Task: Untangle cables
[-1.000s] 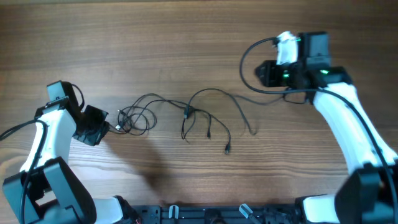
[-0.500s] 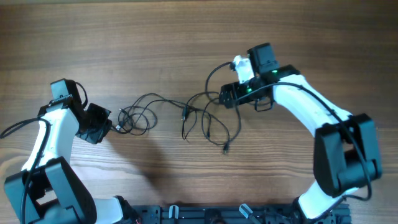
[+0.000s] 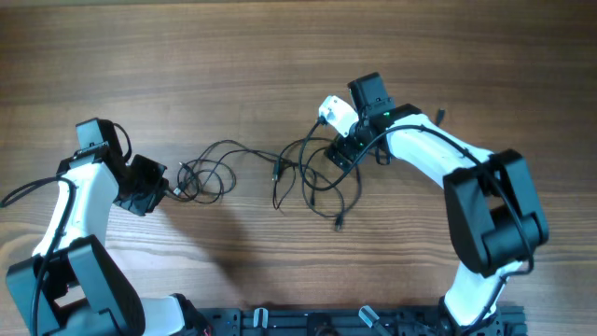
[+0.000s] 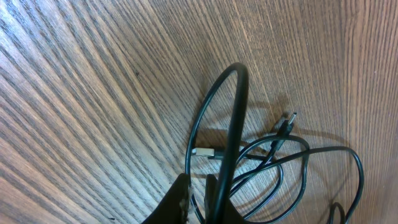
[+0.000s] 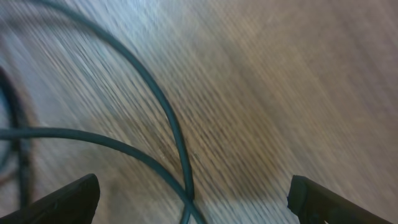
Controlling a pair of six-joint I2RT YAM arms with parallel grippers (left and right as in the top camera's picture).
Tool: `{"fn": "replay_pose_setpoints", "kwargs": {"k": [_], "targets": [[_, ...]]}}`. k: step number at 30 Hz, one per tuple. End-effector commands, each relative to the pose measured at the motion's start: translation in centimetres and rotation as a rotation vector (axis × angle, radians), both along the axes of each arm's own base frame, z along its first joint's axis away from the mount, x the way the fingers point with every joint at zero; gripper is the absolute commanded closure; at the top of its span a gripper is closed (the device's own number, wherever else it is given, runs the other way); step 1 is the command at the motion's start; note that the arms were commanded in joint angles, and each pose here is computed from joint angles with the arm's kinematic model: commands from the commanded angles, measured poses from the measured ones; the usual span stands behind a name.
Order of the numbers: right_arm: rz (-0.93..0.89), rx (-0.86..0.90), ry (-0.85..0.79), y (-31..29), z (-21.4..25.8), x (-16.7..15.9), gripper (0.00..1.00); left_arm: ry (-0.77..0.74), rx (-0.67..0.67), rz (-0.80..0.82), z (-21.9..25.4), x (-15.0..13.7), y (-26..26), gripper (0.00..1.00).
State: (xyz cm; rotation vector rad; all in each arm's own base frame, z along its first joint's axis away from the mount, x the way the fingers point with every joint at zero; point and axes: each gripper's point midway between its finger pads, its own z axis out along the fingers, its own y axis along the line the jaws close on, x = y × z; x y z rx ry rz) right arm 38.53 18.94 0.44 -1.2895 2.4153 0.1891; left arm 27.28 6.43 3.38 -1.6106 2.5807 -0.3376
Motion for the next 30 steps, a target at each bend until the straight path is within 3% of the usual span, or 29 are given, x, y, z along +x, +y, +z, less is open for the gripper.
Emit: {"fn": "replay_pose_setpoints", "kwargs": {"k": [1, 6, 8, 11, 14, 23, 25, 30], "targets": [[0.081, 0.013, 0.004, 0.8, -1.5, -0.2, 0.03, -0.001, -0.003, -0.023, -0.2, 0.0, -0.2, 0.89], [0.100, 0.029, -0.054, 2.3, -2.1, 1.0, 0.33, 0.007, -0.013, 0.031, -0.2, 0.0, -0.2, 0.87], [0.097, -0.025, -0.086, 2.4, -3.9, 1.7, 0.57, 0.008, -0.014, 0.035, -0.2, 0.0, -0.2, 0.86], [0.106, -0.074, -0.066, 2.0, -6.1, 1.2, 0.69, 0.008, -0.014, 0.035, -0.2, 0.0, -0.2, 0.84], [0.107, -0.091, -0.013, 1.9, -8.0, 0.1, 0.95, 0.008, -0.014, 0.035, -0.2, 0.0, -0.2, 0.84], [-0.217, 0.008, 0.049, 1.0, -5.3, 0.9, 0.96, 0.008, -0.014, 0.034, -0.2, 0.0, -0.2, 0.84], [-0.280, 0.055, 0.006, 0.4, -1.8, 2.1, 0.96, 0.012, -0.016, 0.034, -0.2, -0.1, -0.3, 0.86], [-0.491, 0.302, -0.188, -1.7, 11.9, 4.7, 0.96, 0.044, -0.026, 0.034, -0.3, -0.9, -0.5, 0.88]]}}
